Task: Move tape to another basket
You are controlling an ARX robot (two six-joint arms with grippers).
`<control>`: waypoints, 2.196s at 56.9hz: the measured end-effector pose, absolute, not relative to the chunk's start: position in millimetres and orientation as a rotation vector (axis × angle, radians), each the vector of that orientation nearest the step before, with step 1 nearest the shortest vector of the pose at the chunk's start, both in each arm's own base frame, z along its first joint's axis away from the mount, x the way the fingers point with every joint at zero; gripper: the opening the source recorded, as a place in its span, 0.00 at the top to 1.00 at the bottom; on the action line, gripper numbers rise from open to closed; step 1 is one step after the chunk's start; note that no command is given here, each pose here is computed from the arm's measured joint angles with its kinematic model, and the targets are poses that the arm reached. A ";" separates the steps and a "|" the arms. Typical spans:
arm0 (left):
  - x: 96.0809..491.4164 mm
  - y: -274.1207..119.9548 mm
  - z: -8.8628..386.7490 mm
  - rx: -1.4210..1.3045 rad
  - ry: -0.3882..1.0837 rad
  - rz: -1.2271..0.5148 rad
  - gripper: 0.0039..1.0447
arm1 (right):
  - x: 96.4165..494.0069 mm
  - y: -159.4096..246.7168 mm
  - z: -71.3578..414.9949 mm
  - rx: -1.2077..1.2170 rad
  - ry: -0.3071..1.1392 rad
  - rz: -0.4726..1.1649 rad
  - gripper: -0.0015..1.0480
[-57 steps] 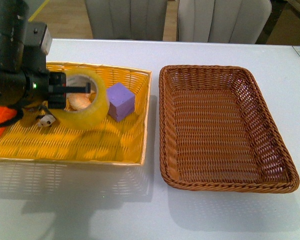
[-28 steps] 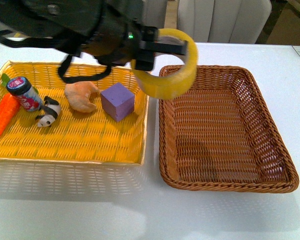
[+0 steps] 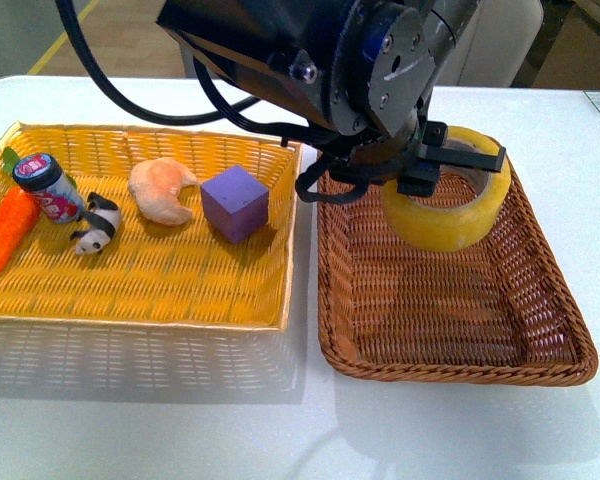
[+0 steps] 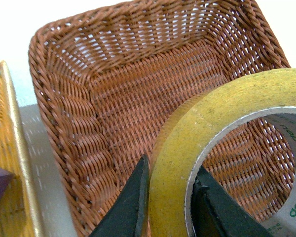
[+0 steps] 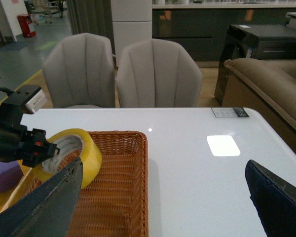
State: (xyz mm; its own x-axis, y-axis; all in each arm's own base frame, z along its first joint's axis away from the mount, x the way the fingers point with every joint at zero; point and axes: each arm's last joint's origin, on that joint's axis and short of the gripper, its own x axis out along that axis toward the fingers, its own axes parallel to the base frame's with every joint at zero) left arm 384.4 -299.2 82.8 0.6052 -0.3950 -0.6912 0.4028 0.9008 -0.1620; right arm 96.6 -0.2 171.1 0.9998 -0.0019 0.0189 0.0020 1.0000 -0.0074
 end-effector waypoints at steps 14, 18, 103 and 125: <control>384.4 -300.9 73.7 -0.019 0.820 -0.453 0.59 | 96.6 -0.2 171.1 -0.007 -0.019 -0.002 0.09; 383.3 -300.0 73.9 -0.031 0.813 -0.452 0.49 | 96.6 -0.2 171.1 -0.007 -0.019 -0.002 0.09; 186.1 -35.8 162.1 -0.011 0.014 -0.013 0.99 | 96.6 -0.2 171.1 -0.007 -0.019 -0.002 0.09; 153.8 -14.4 163.4 -0.010 0.012 -0.008 0.99 | 96.6 -0.2 171.1 -0.007 -0.019 -0.002 0.09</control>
State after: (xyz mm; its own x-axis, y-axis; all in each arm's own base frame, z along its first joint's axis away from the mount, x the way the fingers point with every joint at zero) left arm 153.8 -14.4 163.4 0.9999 -0.0076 -0.0123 0.0075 0.9999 -0.0096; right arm 96.6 -0.2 171.1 0.9998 -0.0019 0.0189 0.0020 1.0000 -0.0074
